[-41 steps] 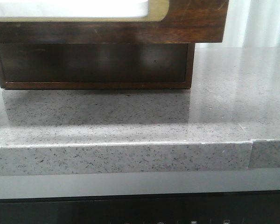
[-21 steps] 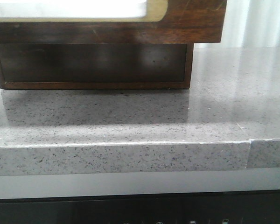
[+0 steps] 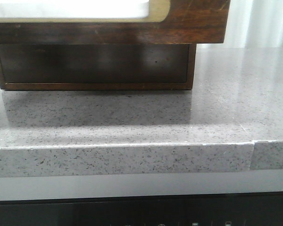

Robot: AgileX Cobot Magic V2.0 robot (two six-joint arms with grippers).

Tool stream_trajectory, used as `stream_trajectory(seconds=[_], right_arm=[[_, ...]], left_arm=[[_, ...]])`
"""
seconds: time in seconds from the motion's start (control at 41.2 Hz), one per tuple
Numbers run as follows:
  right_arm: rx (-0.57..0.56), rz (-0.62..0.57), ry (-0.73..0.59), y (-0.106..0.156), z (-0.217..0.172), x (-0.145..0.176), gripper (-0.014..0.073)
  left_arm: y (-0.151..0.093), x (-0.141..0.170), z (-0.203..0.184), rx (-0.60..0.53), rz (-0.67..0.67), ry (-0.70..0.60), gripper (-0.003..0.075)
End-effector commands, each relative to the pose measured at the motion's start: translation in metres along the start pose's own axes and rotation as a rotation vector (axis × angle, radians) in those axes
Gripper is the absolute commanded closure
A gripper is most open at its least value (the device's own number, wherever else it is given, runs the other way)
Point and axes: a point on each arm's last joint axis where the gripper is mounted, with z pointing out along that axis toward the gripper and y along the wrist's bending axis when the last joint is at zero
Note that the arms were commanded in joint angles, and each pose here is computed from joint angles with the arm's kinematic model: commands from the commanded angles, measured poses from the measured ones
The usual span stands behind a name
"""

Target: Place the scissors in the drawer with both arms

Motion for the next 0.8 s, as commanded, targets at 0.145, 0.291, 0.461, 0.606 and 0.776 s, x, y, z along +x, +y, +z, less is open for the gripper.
stream_trajectory(seconds=[0.145,0.291,0.461,0.606,0.776], right_arm=[[0.024,-0.001,-0.146,0.0,-0.03,0.027,0.016],[0.026,-0.003,-0.163,0.001,-0.037,0.036,0.016],[0.026,-0.003,-0.161,0.001,-0.038,0.036,0.0183],[0.025,-0.003,-0.156,0.001,-0.038,0.037,0.0373],[0.025,-0.003,-0.156,0.001,-0.038,0.037,0.06]], left_arm=[[0.0,-0.014,-0.004,0.01,-0.015,-0.096,0.0174],[0.0,-0.015,-0.003,0.009,-0.015,-0.102,0.0174],[0.0,-0.015,-0.003,0.009,-0.015,-0.101,0.0188],[0.0,-0.014,-0.003,0.009,-0.016,-0.098,0.0311],[0.0,-0.012,-0.001,0.006,-0.012,-0.086,0.0521]])
